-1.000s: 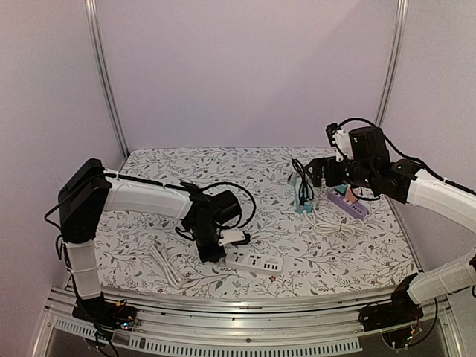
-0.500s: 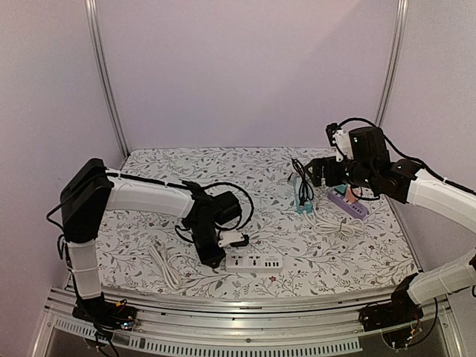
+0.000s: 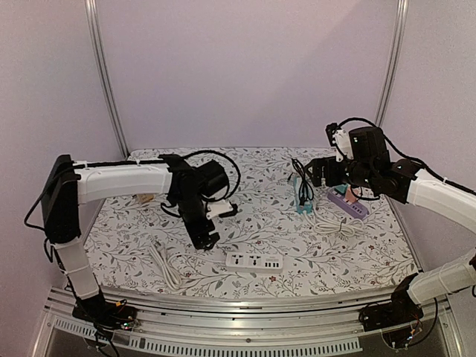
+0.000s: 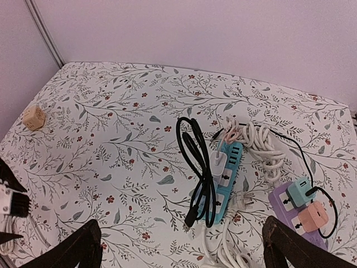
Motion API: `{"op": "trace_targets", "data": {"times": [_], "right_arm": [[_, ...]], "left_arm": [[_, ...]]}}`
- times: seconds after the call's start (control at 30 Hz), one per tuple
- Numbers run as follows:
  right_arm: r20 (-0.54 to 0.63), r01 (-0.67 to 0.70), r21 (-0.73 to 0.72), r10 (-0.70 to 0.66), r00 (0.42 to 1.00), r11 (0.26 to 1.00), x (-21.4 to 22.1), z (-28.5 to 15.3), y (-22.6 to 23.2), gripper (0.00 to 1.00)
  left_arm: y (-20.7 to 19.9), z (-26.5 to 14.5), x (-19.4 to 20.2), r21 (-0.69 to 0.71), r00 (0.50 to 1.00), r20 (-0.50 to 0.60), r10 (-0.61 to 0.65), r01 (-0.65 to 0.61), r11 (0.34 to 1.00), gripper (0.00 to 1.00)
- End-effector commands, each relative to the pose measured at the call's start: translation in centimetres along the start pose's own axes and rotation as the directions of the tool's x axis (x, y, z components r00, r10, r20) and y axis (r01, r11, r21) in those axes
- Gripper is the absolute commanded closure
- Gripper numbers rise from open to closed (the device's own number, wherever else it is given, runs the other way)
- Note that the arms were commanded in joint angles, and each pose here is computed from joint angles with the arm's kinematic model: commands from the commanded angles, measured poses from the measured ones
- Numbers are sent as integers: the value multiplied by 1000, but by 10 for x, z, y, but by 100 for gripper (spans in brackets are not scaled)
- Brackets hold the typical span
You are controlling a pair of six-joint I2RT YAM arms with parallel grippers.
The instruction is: Insert the plug
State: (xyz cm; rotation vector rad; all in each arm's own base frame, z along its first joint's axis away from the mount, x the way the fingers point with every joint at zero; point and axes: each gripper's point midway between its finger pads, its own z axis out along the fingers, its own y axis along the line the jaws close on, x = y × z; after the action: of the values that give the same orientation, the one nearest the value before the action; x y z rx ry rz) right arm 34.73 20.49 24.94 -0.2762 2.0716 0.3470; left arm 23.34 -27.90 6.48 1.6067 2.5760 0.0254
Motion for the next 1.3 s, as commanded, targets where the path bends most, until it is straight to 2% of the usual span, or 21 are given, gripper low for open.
{"op": "trace_targets", "data": {"times": [0.0, 0.07, 0.13, 0.2, 0.33, 0.4, 0.43, 0.6, 0.7, 0.9, 1.03, 1.13, 1.27], "right_arm": [[31, 17, -2, -17, 999, 1000, -6, -7, 1, 1], [36, 18, -3, -18, 999, 1000, -6, -9, 1, 1], [36, 20, -6, -20, 999, 1000, -4, -9, 1, 1], [34, 21, -13, -21, 999, 1000, -4, -9, 2, 1], [30, 20, -22, -19, 999, 1000, 0, -11, 2, 1], [30, 20, -20, -19, 999, 1000, 2, -12, 1, 1], [31, 21, -20, -21, 999, 1000, 3, -13, 1, 1], [34, 24, -9, -23, 999, 1000, 7, -16, -3, 1], [29, 22, -23, -22, 999, 999, 7, -14, 0, 1], [19, 16, -35, -16, 1000, 999, 8, -10, 3, 1], [12, 16, -34, -16, 1000, 999, 10, -8, 3, 1], [10, 17, -33, -16, 1000, 999, 11, -8, 3, 1], [4, 18, -34, -18, 1000, 999, 12, -5, 3, 1]], "left_arm": [[112, -72, 6, -175, 955, 186, -233, 265, 948, 1], [169, -89, 21, -245, 900, 252, -357, 416, 876, 1], [230, -101, 53, -329, 816, 288, -501, 576, 748, 0], [269, -102, 76, -346, 744, 309, -592, 668, 658, 1], [314, -77, 106, -334, 648, 291, -704, 759, 559, 1], [326, -60, 115, -317, 620, 287, -731, 781, 538, 1], [329, -54, 114, -315, 632, 289, -719, 772, 552, 1], [316, -24, 102, -234, 793, 247, -557, 607, 760, 1], [323, -11, 109, -264, 842, 199, -501, 538, 800, 1], [338, 16, 128, -285, 895, 55, -443, 439, 852, 1], [337, 34, 147, -285, 905, -60, -422, 390, 876, 1], [337, 40, 153, -272, 909, -74, -410, 377, 886, 1], [335, 38, 149, -219, 906, -20, -422, 408, 886, 3]]}}
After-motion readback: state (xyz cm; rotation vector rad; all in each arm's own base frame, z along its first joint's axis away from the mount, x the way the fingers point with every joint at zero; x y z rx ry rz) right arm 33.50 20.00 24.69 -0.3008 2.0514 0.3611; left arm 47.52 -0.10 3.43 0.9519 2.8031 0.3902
